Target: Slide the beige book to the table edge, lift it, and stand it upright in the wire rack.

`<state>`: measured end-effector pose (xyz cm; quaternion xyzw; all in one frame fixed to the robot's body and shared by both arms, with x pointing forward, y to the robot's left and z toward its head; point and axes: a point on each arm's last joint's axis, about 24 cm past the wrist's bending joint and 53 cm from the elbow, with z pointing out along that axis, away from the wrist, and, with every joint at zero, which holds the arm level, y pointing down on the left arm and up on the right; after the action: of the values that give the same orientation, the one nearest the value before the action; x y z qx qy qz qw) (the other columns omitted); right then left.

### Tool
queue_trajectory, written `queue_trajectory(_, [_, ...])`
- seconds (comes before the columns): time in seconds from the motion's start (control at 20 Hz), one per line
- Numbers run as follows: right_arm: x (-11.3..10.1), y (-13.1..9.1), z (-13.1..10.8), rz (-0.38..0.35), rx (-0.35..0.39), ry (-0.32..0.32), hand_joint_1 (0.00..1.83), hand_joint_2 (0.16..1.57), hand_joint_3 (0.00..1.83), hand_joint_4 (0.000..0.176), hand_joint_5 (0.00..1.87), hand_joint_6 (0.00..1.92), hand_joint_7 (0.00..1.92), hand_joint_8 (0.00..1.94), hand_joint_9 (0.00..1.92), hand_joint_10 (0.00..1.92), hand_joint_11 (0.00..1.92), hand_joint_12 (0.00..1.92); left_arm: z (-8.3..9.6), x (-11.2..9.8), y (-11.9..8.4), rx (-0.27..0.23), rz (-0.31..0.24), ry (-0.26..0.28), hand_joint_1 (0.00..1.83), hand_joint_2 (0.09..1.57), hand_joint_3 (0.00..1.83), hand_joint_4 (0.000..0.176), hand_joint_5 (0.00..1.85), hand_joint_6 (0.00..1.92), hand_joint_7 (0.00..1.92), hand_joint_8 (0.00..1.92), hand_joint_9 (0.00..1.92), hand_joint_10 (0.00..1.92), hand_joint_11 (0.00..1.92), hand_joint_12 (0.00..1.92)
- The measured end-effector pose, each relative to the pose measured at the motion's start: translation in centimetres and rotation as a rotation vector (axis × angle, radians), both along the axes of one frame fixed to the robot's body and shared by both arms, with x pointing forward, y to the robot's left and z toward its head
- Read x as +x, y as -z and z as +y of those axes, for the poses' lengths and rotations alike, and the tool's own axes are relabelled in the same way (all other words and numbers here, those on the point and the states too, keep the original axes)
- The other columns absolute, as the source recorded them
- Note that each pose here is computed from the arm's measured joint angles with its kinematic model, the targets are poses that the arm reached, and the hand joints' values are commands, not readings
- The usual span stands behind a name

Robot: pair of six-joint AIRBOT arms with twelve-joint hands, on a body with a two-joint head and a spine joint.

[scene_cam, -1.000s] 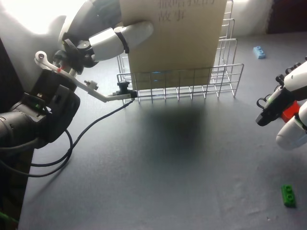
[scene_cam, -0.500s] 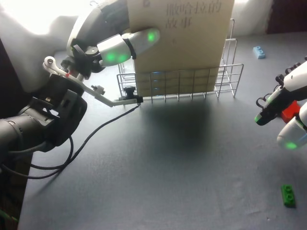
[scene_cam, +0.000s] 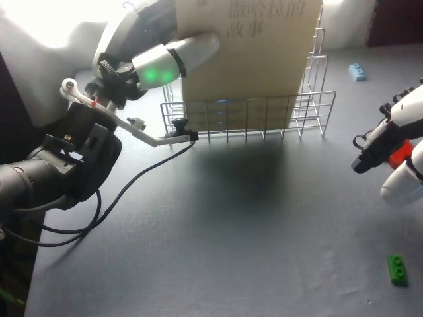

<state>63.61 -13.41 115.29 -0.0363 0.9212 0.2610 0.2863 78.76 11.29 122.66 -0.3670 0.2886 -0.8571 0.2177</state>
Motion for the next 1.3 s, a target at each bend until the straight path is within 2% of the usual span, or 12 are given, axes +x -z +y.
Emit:
queue_trajectory(0.05, [-0.1, 0.1, 0.0, 0.003, -0.002, 0.000, 0.31, 1.17, 0.00, 0.000, 0.32, 0.00, 0.32, 0.01, 0.31, 0.01, 0.00, 0.78, 0.0, 0.0, 0.0, -0.004, 0.001, 0.000, 1.08, 1.13, 0.00, 0.000, 0.67, 0.14, 0.69, 0.06, 0.65, 0.18, 0.29, 1.11])
queue_trajectory(0.15, [0.0, 0.0, 0.0, 0.001, 0.000, 0.000, 0.32, 1.18, 0.00, 0.000, 0.31, 0.00, 0.31, 0.00, 0.29, 0.00, 0.00, 0.71, 0.3, 0.1, -0.2, -0.010, 0.000, -0.005, 1.04, 1.08, 0.00, 0.000, 0.71, 0.02, 0.66, 0.00, 0.63, 0.05, 0.21, 1.08])
queue_trajectory(0.3, [0.0, 0.2, 0.0, 0.003, -0.003, 0.000, 0.33, 1.17, 0.00, 0.000, 0.31, 0.00, 0.30, 0.00, 0.27, 0.00, 0.00, 0.70, 0.4, 0.2, -0.8, -0.021, -0.011, -0.007, 1.00, 1.04, 0.00, 0.000, 0.67, 0.00, 0.60, 0.00, 0.57, 0.01, 0.14, 1.05])
queue_trajectory(0.5, [-0.2, 0.6, -0.2, 0.010, -0.010, 0.001, 0.32, 1.18, 0.00, 0.000, 0.31, 0.00, 0.30, 0.00, 0.27, 0.00, 0.00, 0.70, 0.9, 0.1, -1.1, -0.010, -0.014, -0.007, 0.97, 1.02, 0.00, 0.000, 0.63, 0.00, 0.55, 0.00, 0.51, 0.00, 0.08, 1.06])
queue_trajectory(0.65, [-0.5, 1.3, -0.2, 0.023, -0.023, -0.005, 0.29, 1.19, 0.00, 0.000, 0.29, 0.00, 0.29, 0.00, 0.26, 0.00, 0.00, 0.69, 2.8, 0.0, -1.6, -0.001, -0.020, -0.028, 0.90, 1.03, 0.00, 0.000, 0.56, 0.00, 0.50, 0.00, 0.45, 0.00, 0.02, 1.03])
queue_trajectory(0.8, [-0.6, 1.5, -0.3, 0.027, -0.027, -0.004, 0.30, 1.19, 0.00, 0.000, 0.30, 0.00, 0.29, 0.00, 0.27, 0.00, 0.00, 0.70, 4.6, -0.1, -1.7, 0.016, -0.016, -0.047, 0.90, 0.99, 0.00, 0.000, 0.48, 0.00, 0.41, 0.00, 0.36, 0.00, 0.00, 0.91])
queue_trajectory(0.85, [-0.6, 1.6, -0.3, 0.028, -0.028, -0.003, 0.30, 1.19, 0.00, 0.000, 0.30, 0.00, 0.29, 0.00, 0.27, 0.00, 0.00, 0.70, 5.4, -0.2, -1.8, 0.042, -0.016, -0.058, 0.89, 0.99, 0.00, 0.000, 0.48, 0.00, 0.41, 0.00, 0.36, 0.00, 0.00, 0.90])
queue_trajectory(0.95, [-0.6, 1.7, -0.4, 0.030, -0.029, -0.002, 0.29, 1.19, 0.00, 0.000, 0.30, 0.00, 0.29, 0.00, 0.27, 0.00, 0.00, 0.67, 7.1, -0.3, -1.6, 0.102, -0.009, -0.095, 0.80, 0.97, 0.00, 0.000, 0.42, 0.00, 0.31, 0.00, 0.26, 0.00, 0.00, 0.69])
queue_trajectory(1.0, [-0.6, 1.7, -0.5, 0.030, -0.029, -0.001, 0.28, 1.19, 0.00, 0.000, 0.30, 0.00, 0.30, 0.00, 0.28, 0.00, 0.00, 0.71, 8.5, -0.2, -1.1, 0.156, 0.001, -0.125, 0.76, 0.98, 0.00, 0.000, 0.38, 0.00, 0.28, 0.00, 0.22, 0.00, 0.00, 0.60])
queue_trajectory(1.15, [-0.9, 1.6, -0.1, 0.029, -0.029, -0.012, 0.31, 1.19, 0.00, 0.000, 0.30, 0.00, 0.30, 0.00, 0.28, 0.00, 0.00, 0.71, 12.8, -0.2, 0.4, 0.288, 0.059, -0.205, 0.71, 0.99, 0.00, 0.000, 0.34, 0.00, 0.24, 0.00, 0.17, 0.00, 0.00, 0.48])
queue_trajectory(1.3, [-2.1, 1.6, 1.4, 0.028, -0.028, -0.055, 0.31, 1.19, 0.00, 0.000, 0.29, 0.00, 0.29, 0.00, 0.27, 0.00, 0.00, 0.71, 15.9, -0.3, 1.0, 0.386, 0.087, -0.265, 0.70, 0.98, 0.00, 0.002, 0.34, 0.00, 0.24, 0.00, 0.15, 0.00, 0.00, 0.41])
